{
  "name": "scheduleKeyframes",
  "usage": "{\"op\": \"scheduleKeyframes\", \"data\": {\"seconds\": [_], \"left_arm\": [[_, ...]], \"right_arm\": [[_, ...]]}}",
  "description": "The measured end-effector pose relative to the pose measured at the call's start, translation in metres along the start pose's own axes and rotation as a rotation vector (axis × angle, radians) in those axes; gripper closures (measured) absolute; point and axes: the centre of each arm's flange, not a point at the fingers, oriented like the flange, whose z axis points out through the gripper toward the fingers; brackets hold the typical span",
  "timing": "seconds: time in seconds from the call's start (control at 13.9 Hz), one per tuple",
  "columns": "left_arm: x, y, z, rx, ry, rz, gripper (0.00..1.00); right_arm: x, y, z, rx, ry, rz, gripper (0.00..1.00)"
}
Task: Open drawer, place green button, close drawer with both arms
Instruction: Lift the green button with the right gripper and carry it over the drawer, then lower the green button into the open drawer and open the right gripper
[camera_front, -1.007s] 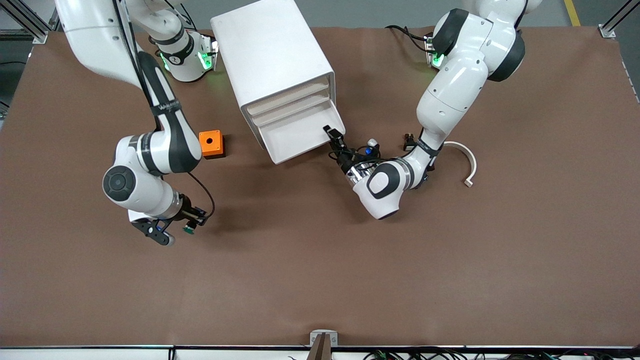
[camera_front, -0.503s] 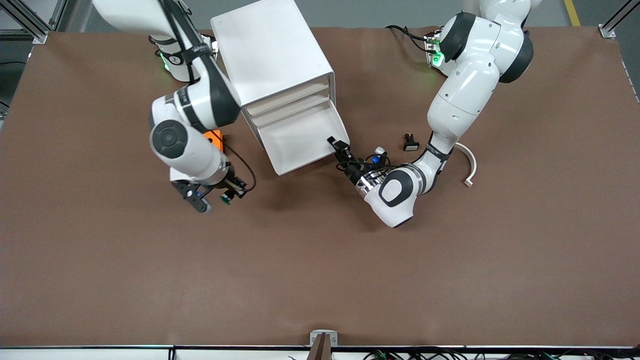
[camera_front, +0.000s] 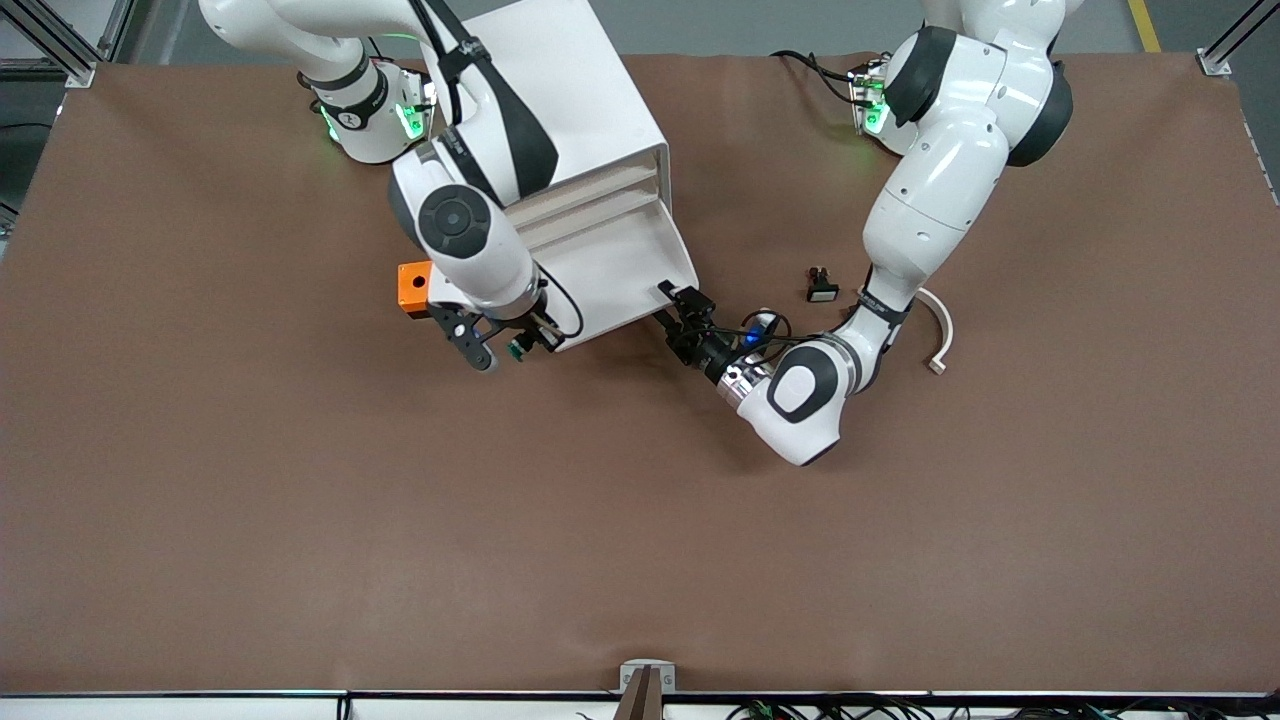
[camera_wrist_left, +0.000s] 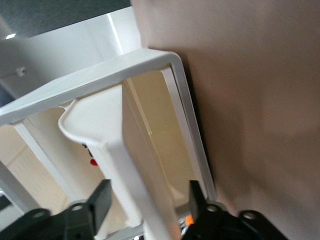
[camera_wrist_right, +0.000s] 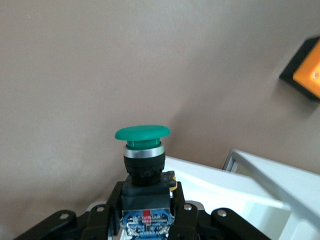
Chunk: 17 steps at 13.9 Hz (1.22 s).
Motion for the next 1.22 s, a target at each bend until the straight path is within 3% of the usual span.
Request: {"op": "scheduleKeyframes", "data": {"seconds": [0.14,0.36,0.5,0.86,1.22], "left_arm": [[-0.012,-0.010,-0.021,-0.028,-0.019,0.136,0.02],[-0.030,-0.026,-0.044,-0.071,-0.022,0.349,0.00],[-0.041,-0.038,-0.054,-0.102,0.015,0.505,0.00],[-0.057,-0.067,-0.070,-0.184,0.217,0.821,0.00],[-0.073,-0.075,-0.102,-0.407,0.421,0.982,0.00]], "right_arm": [[-0.025,0.001,0.008,0.006,0.004,0.036,0.59],[-0.065,0.004,0.024,0.047,0.011,0.087,0.59],[-0.090,0.008,0.034,0.075,0.011,0.117,0.59],[-0.130,0.017,0.052,0.061,0.016,0.187,0.59],[-0.156,0.020,0.058,0.063,0.018,0.230,0.59]]}}
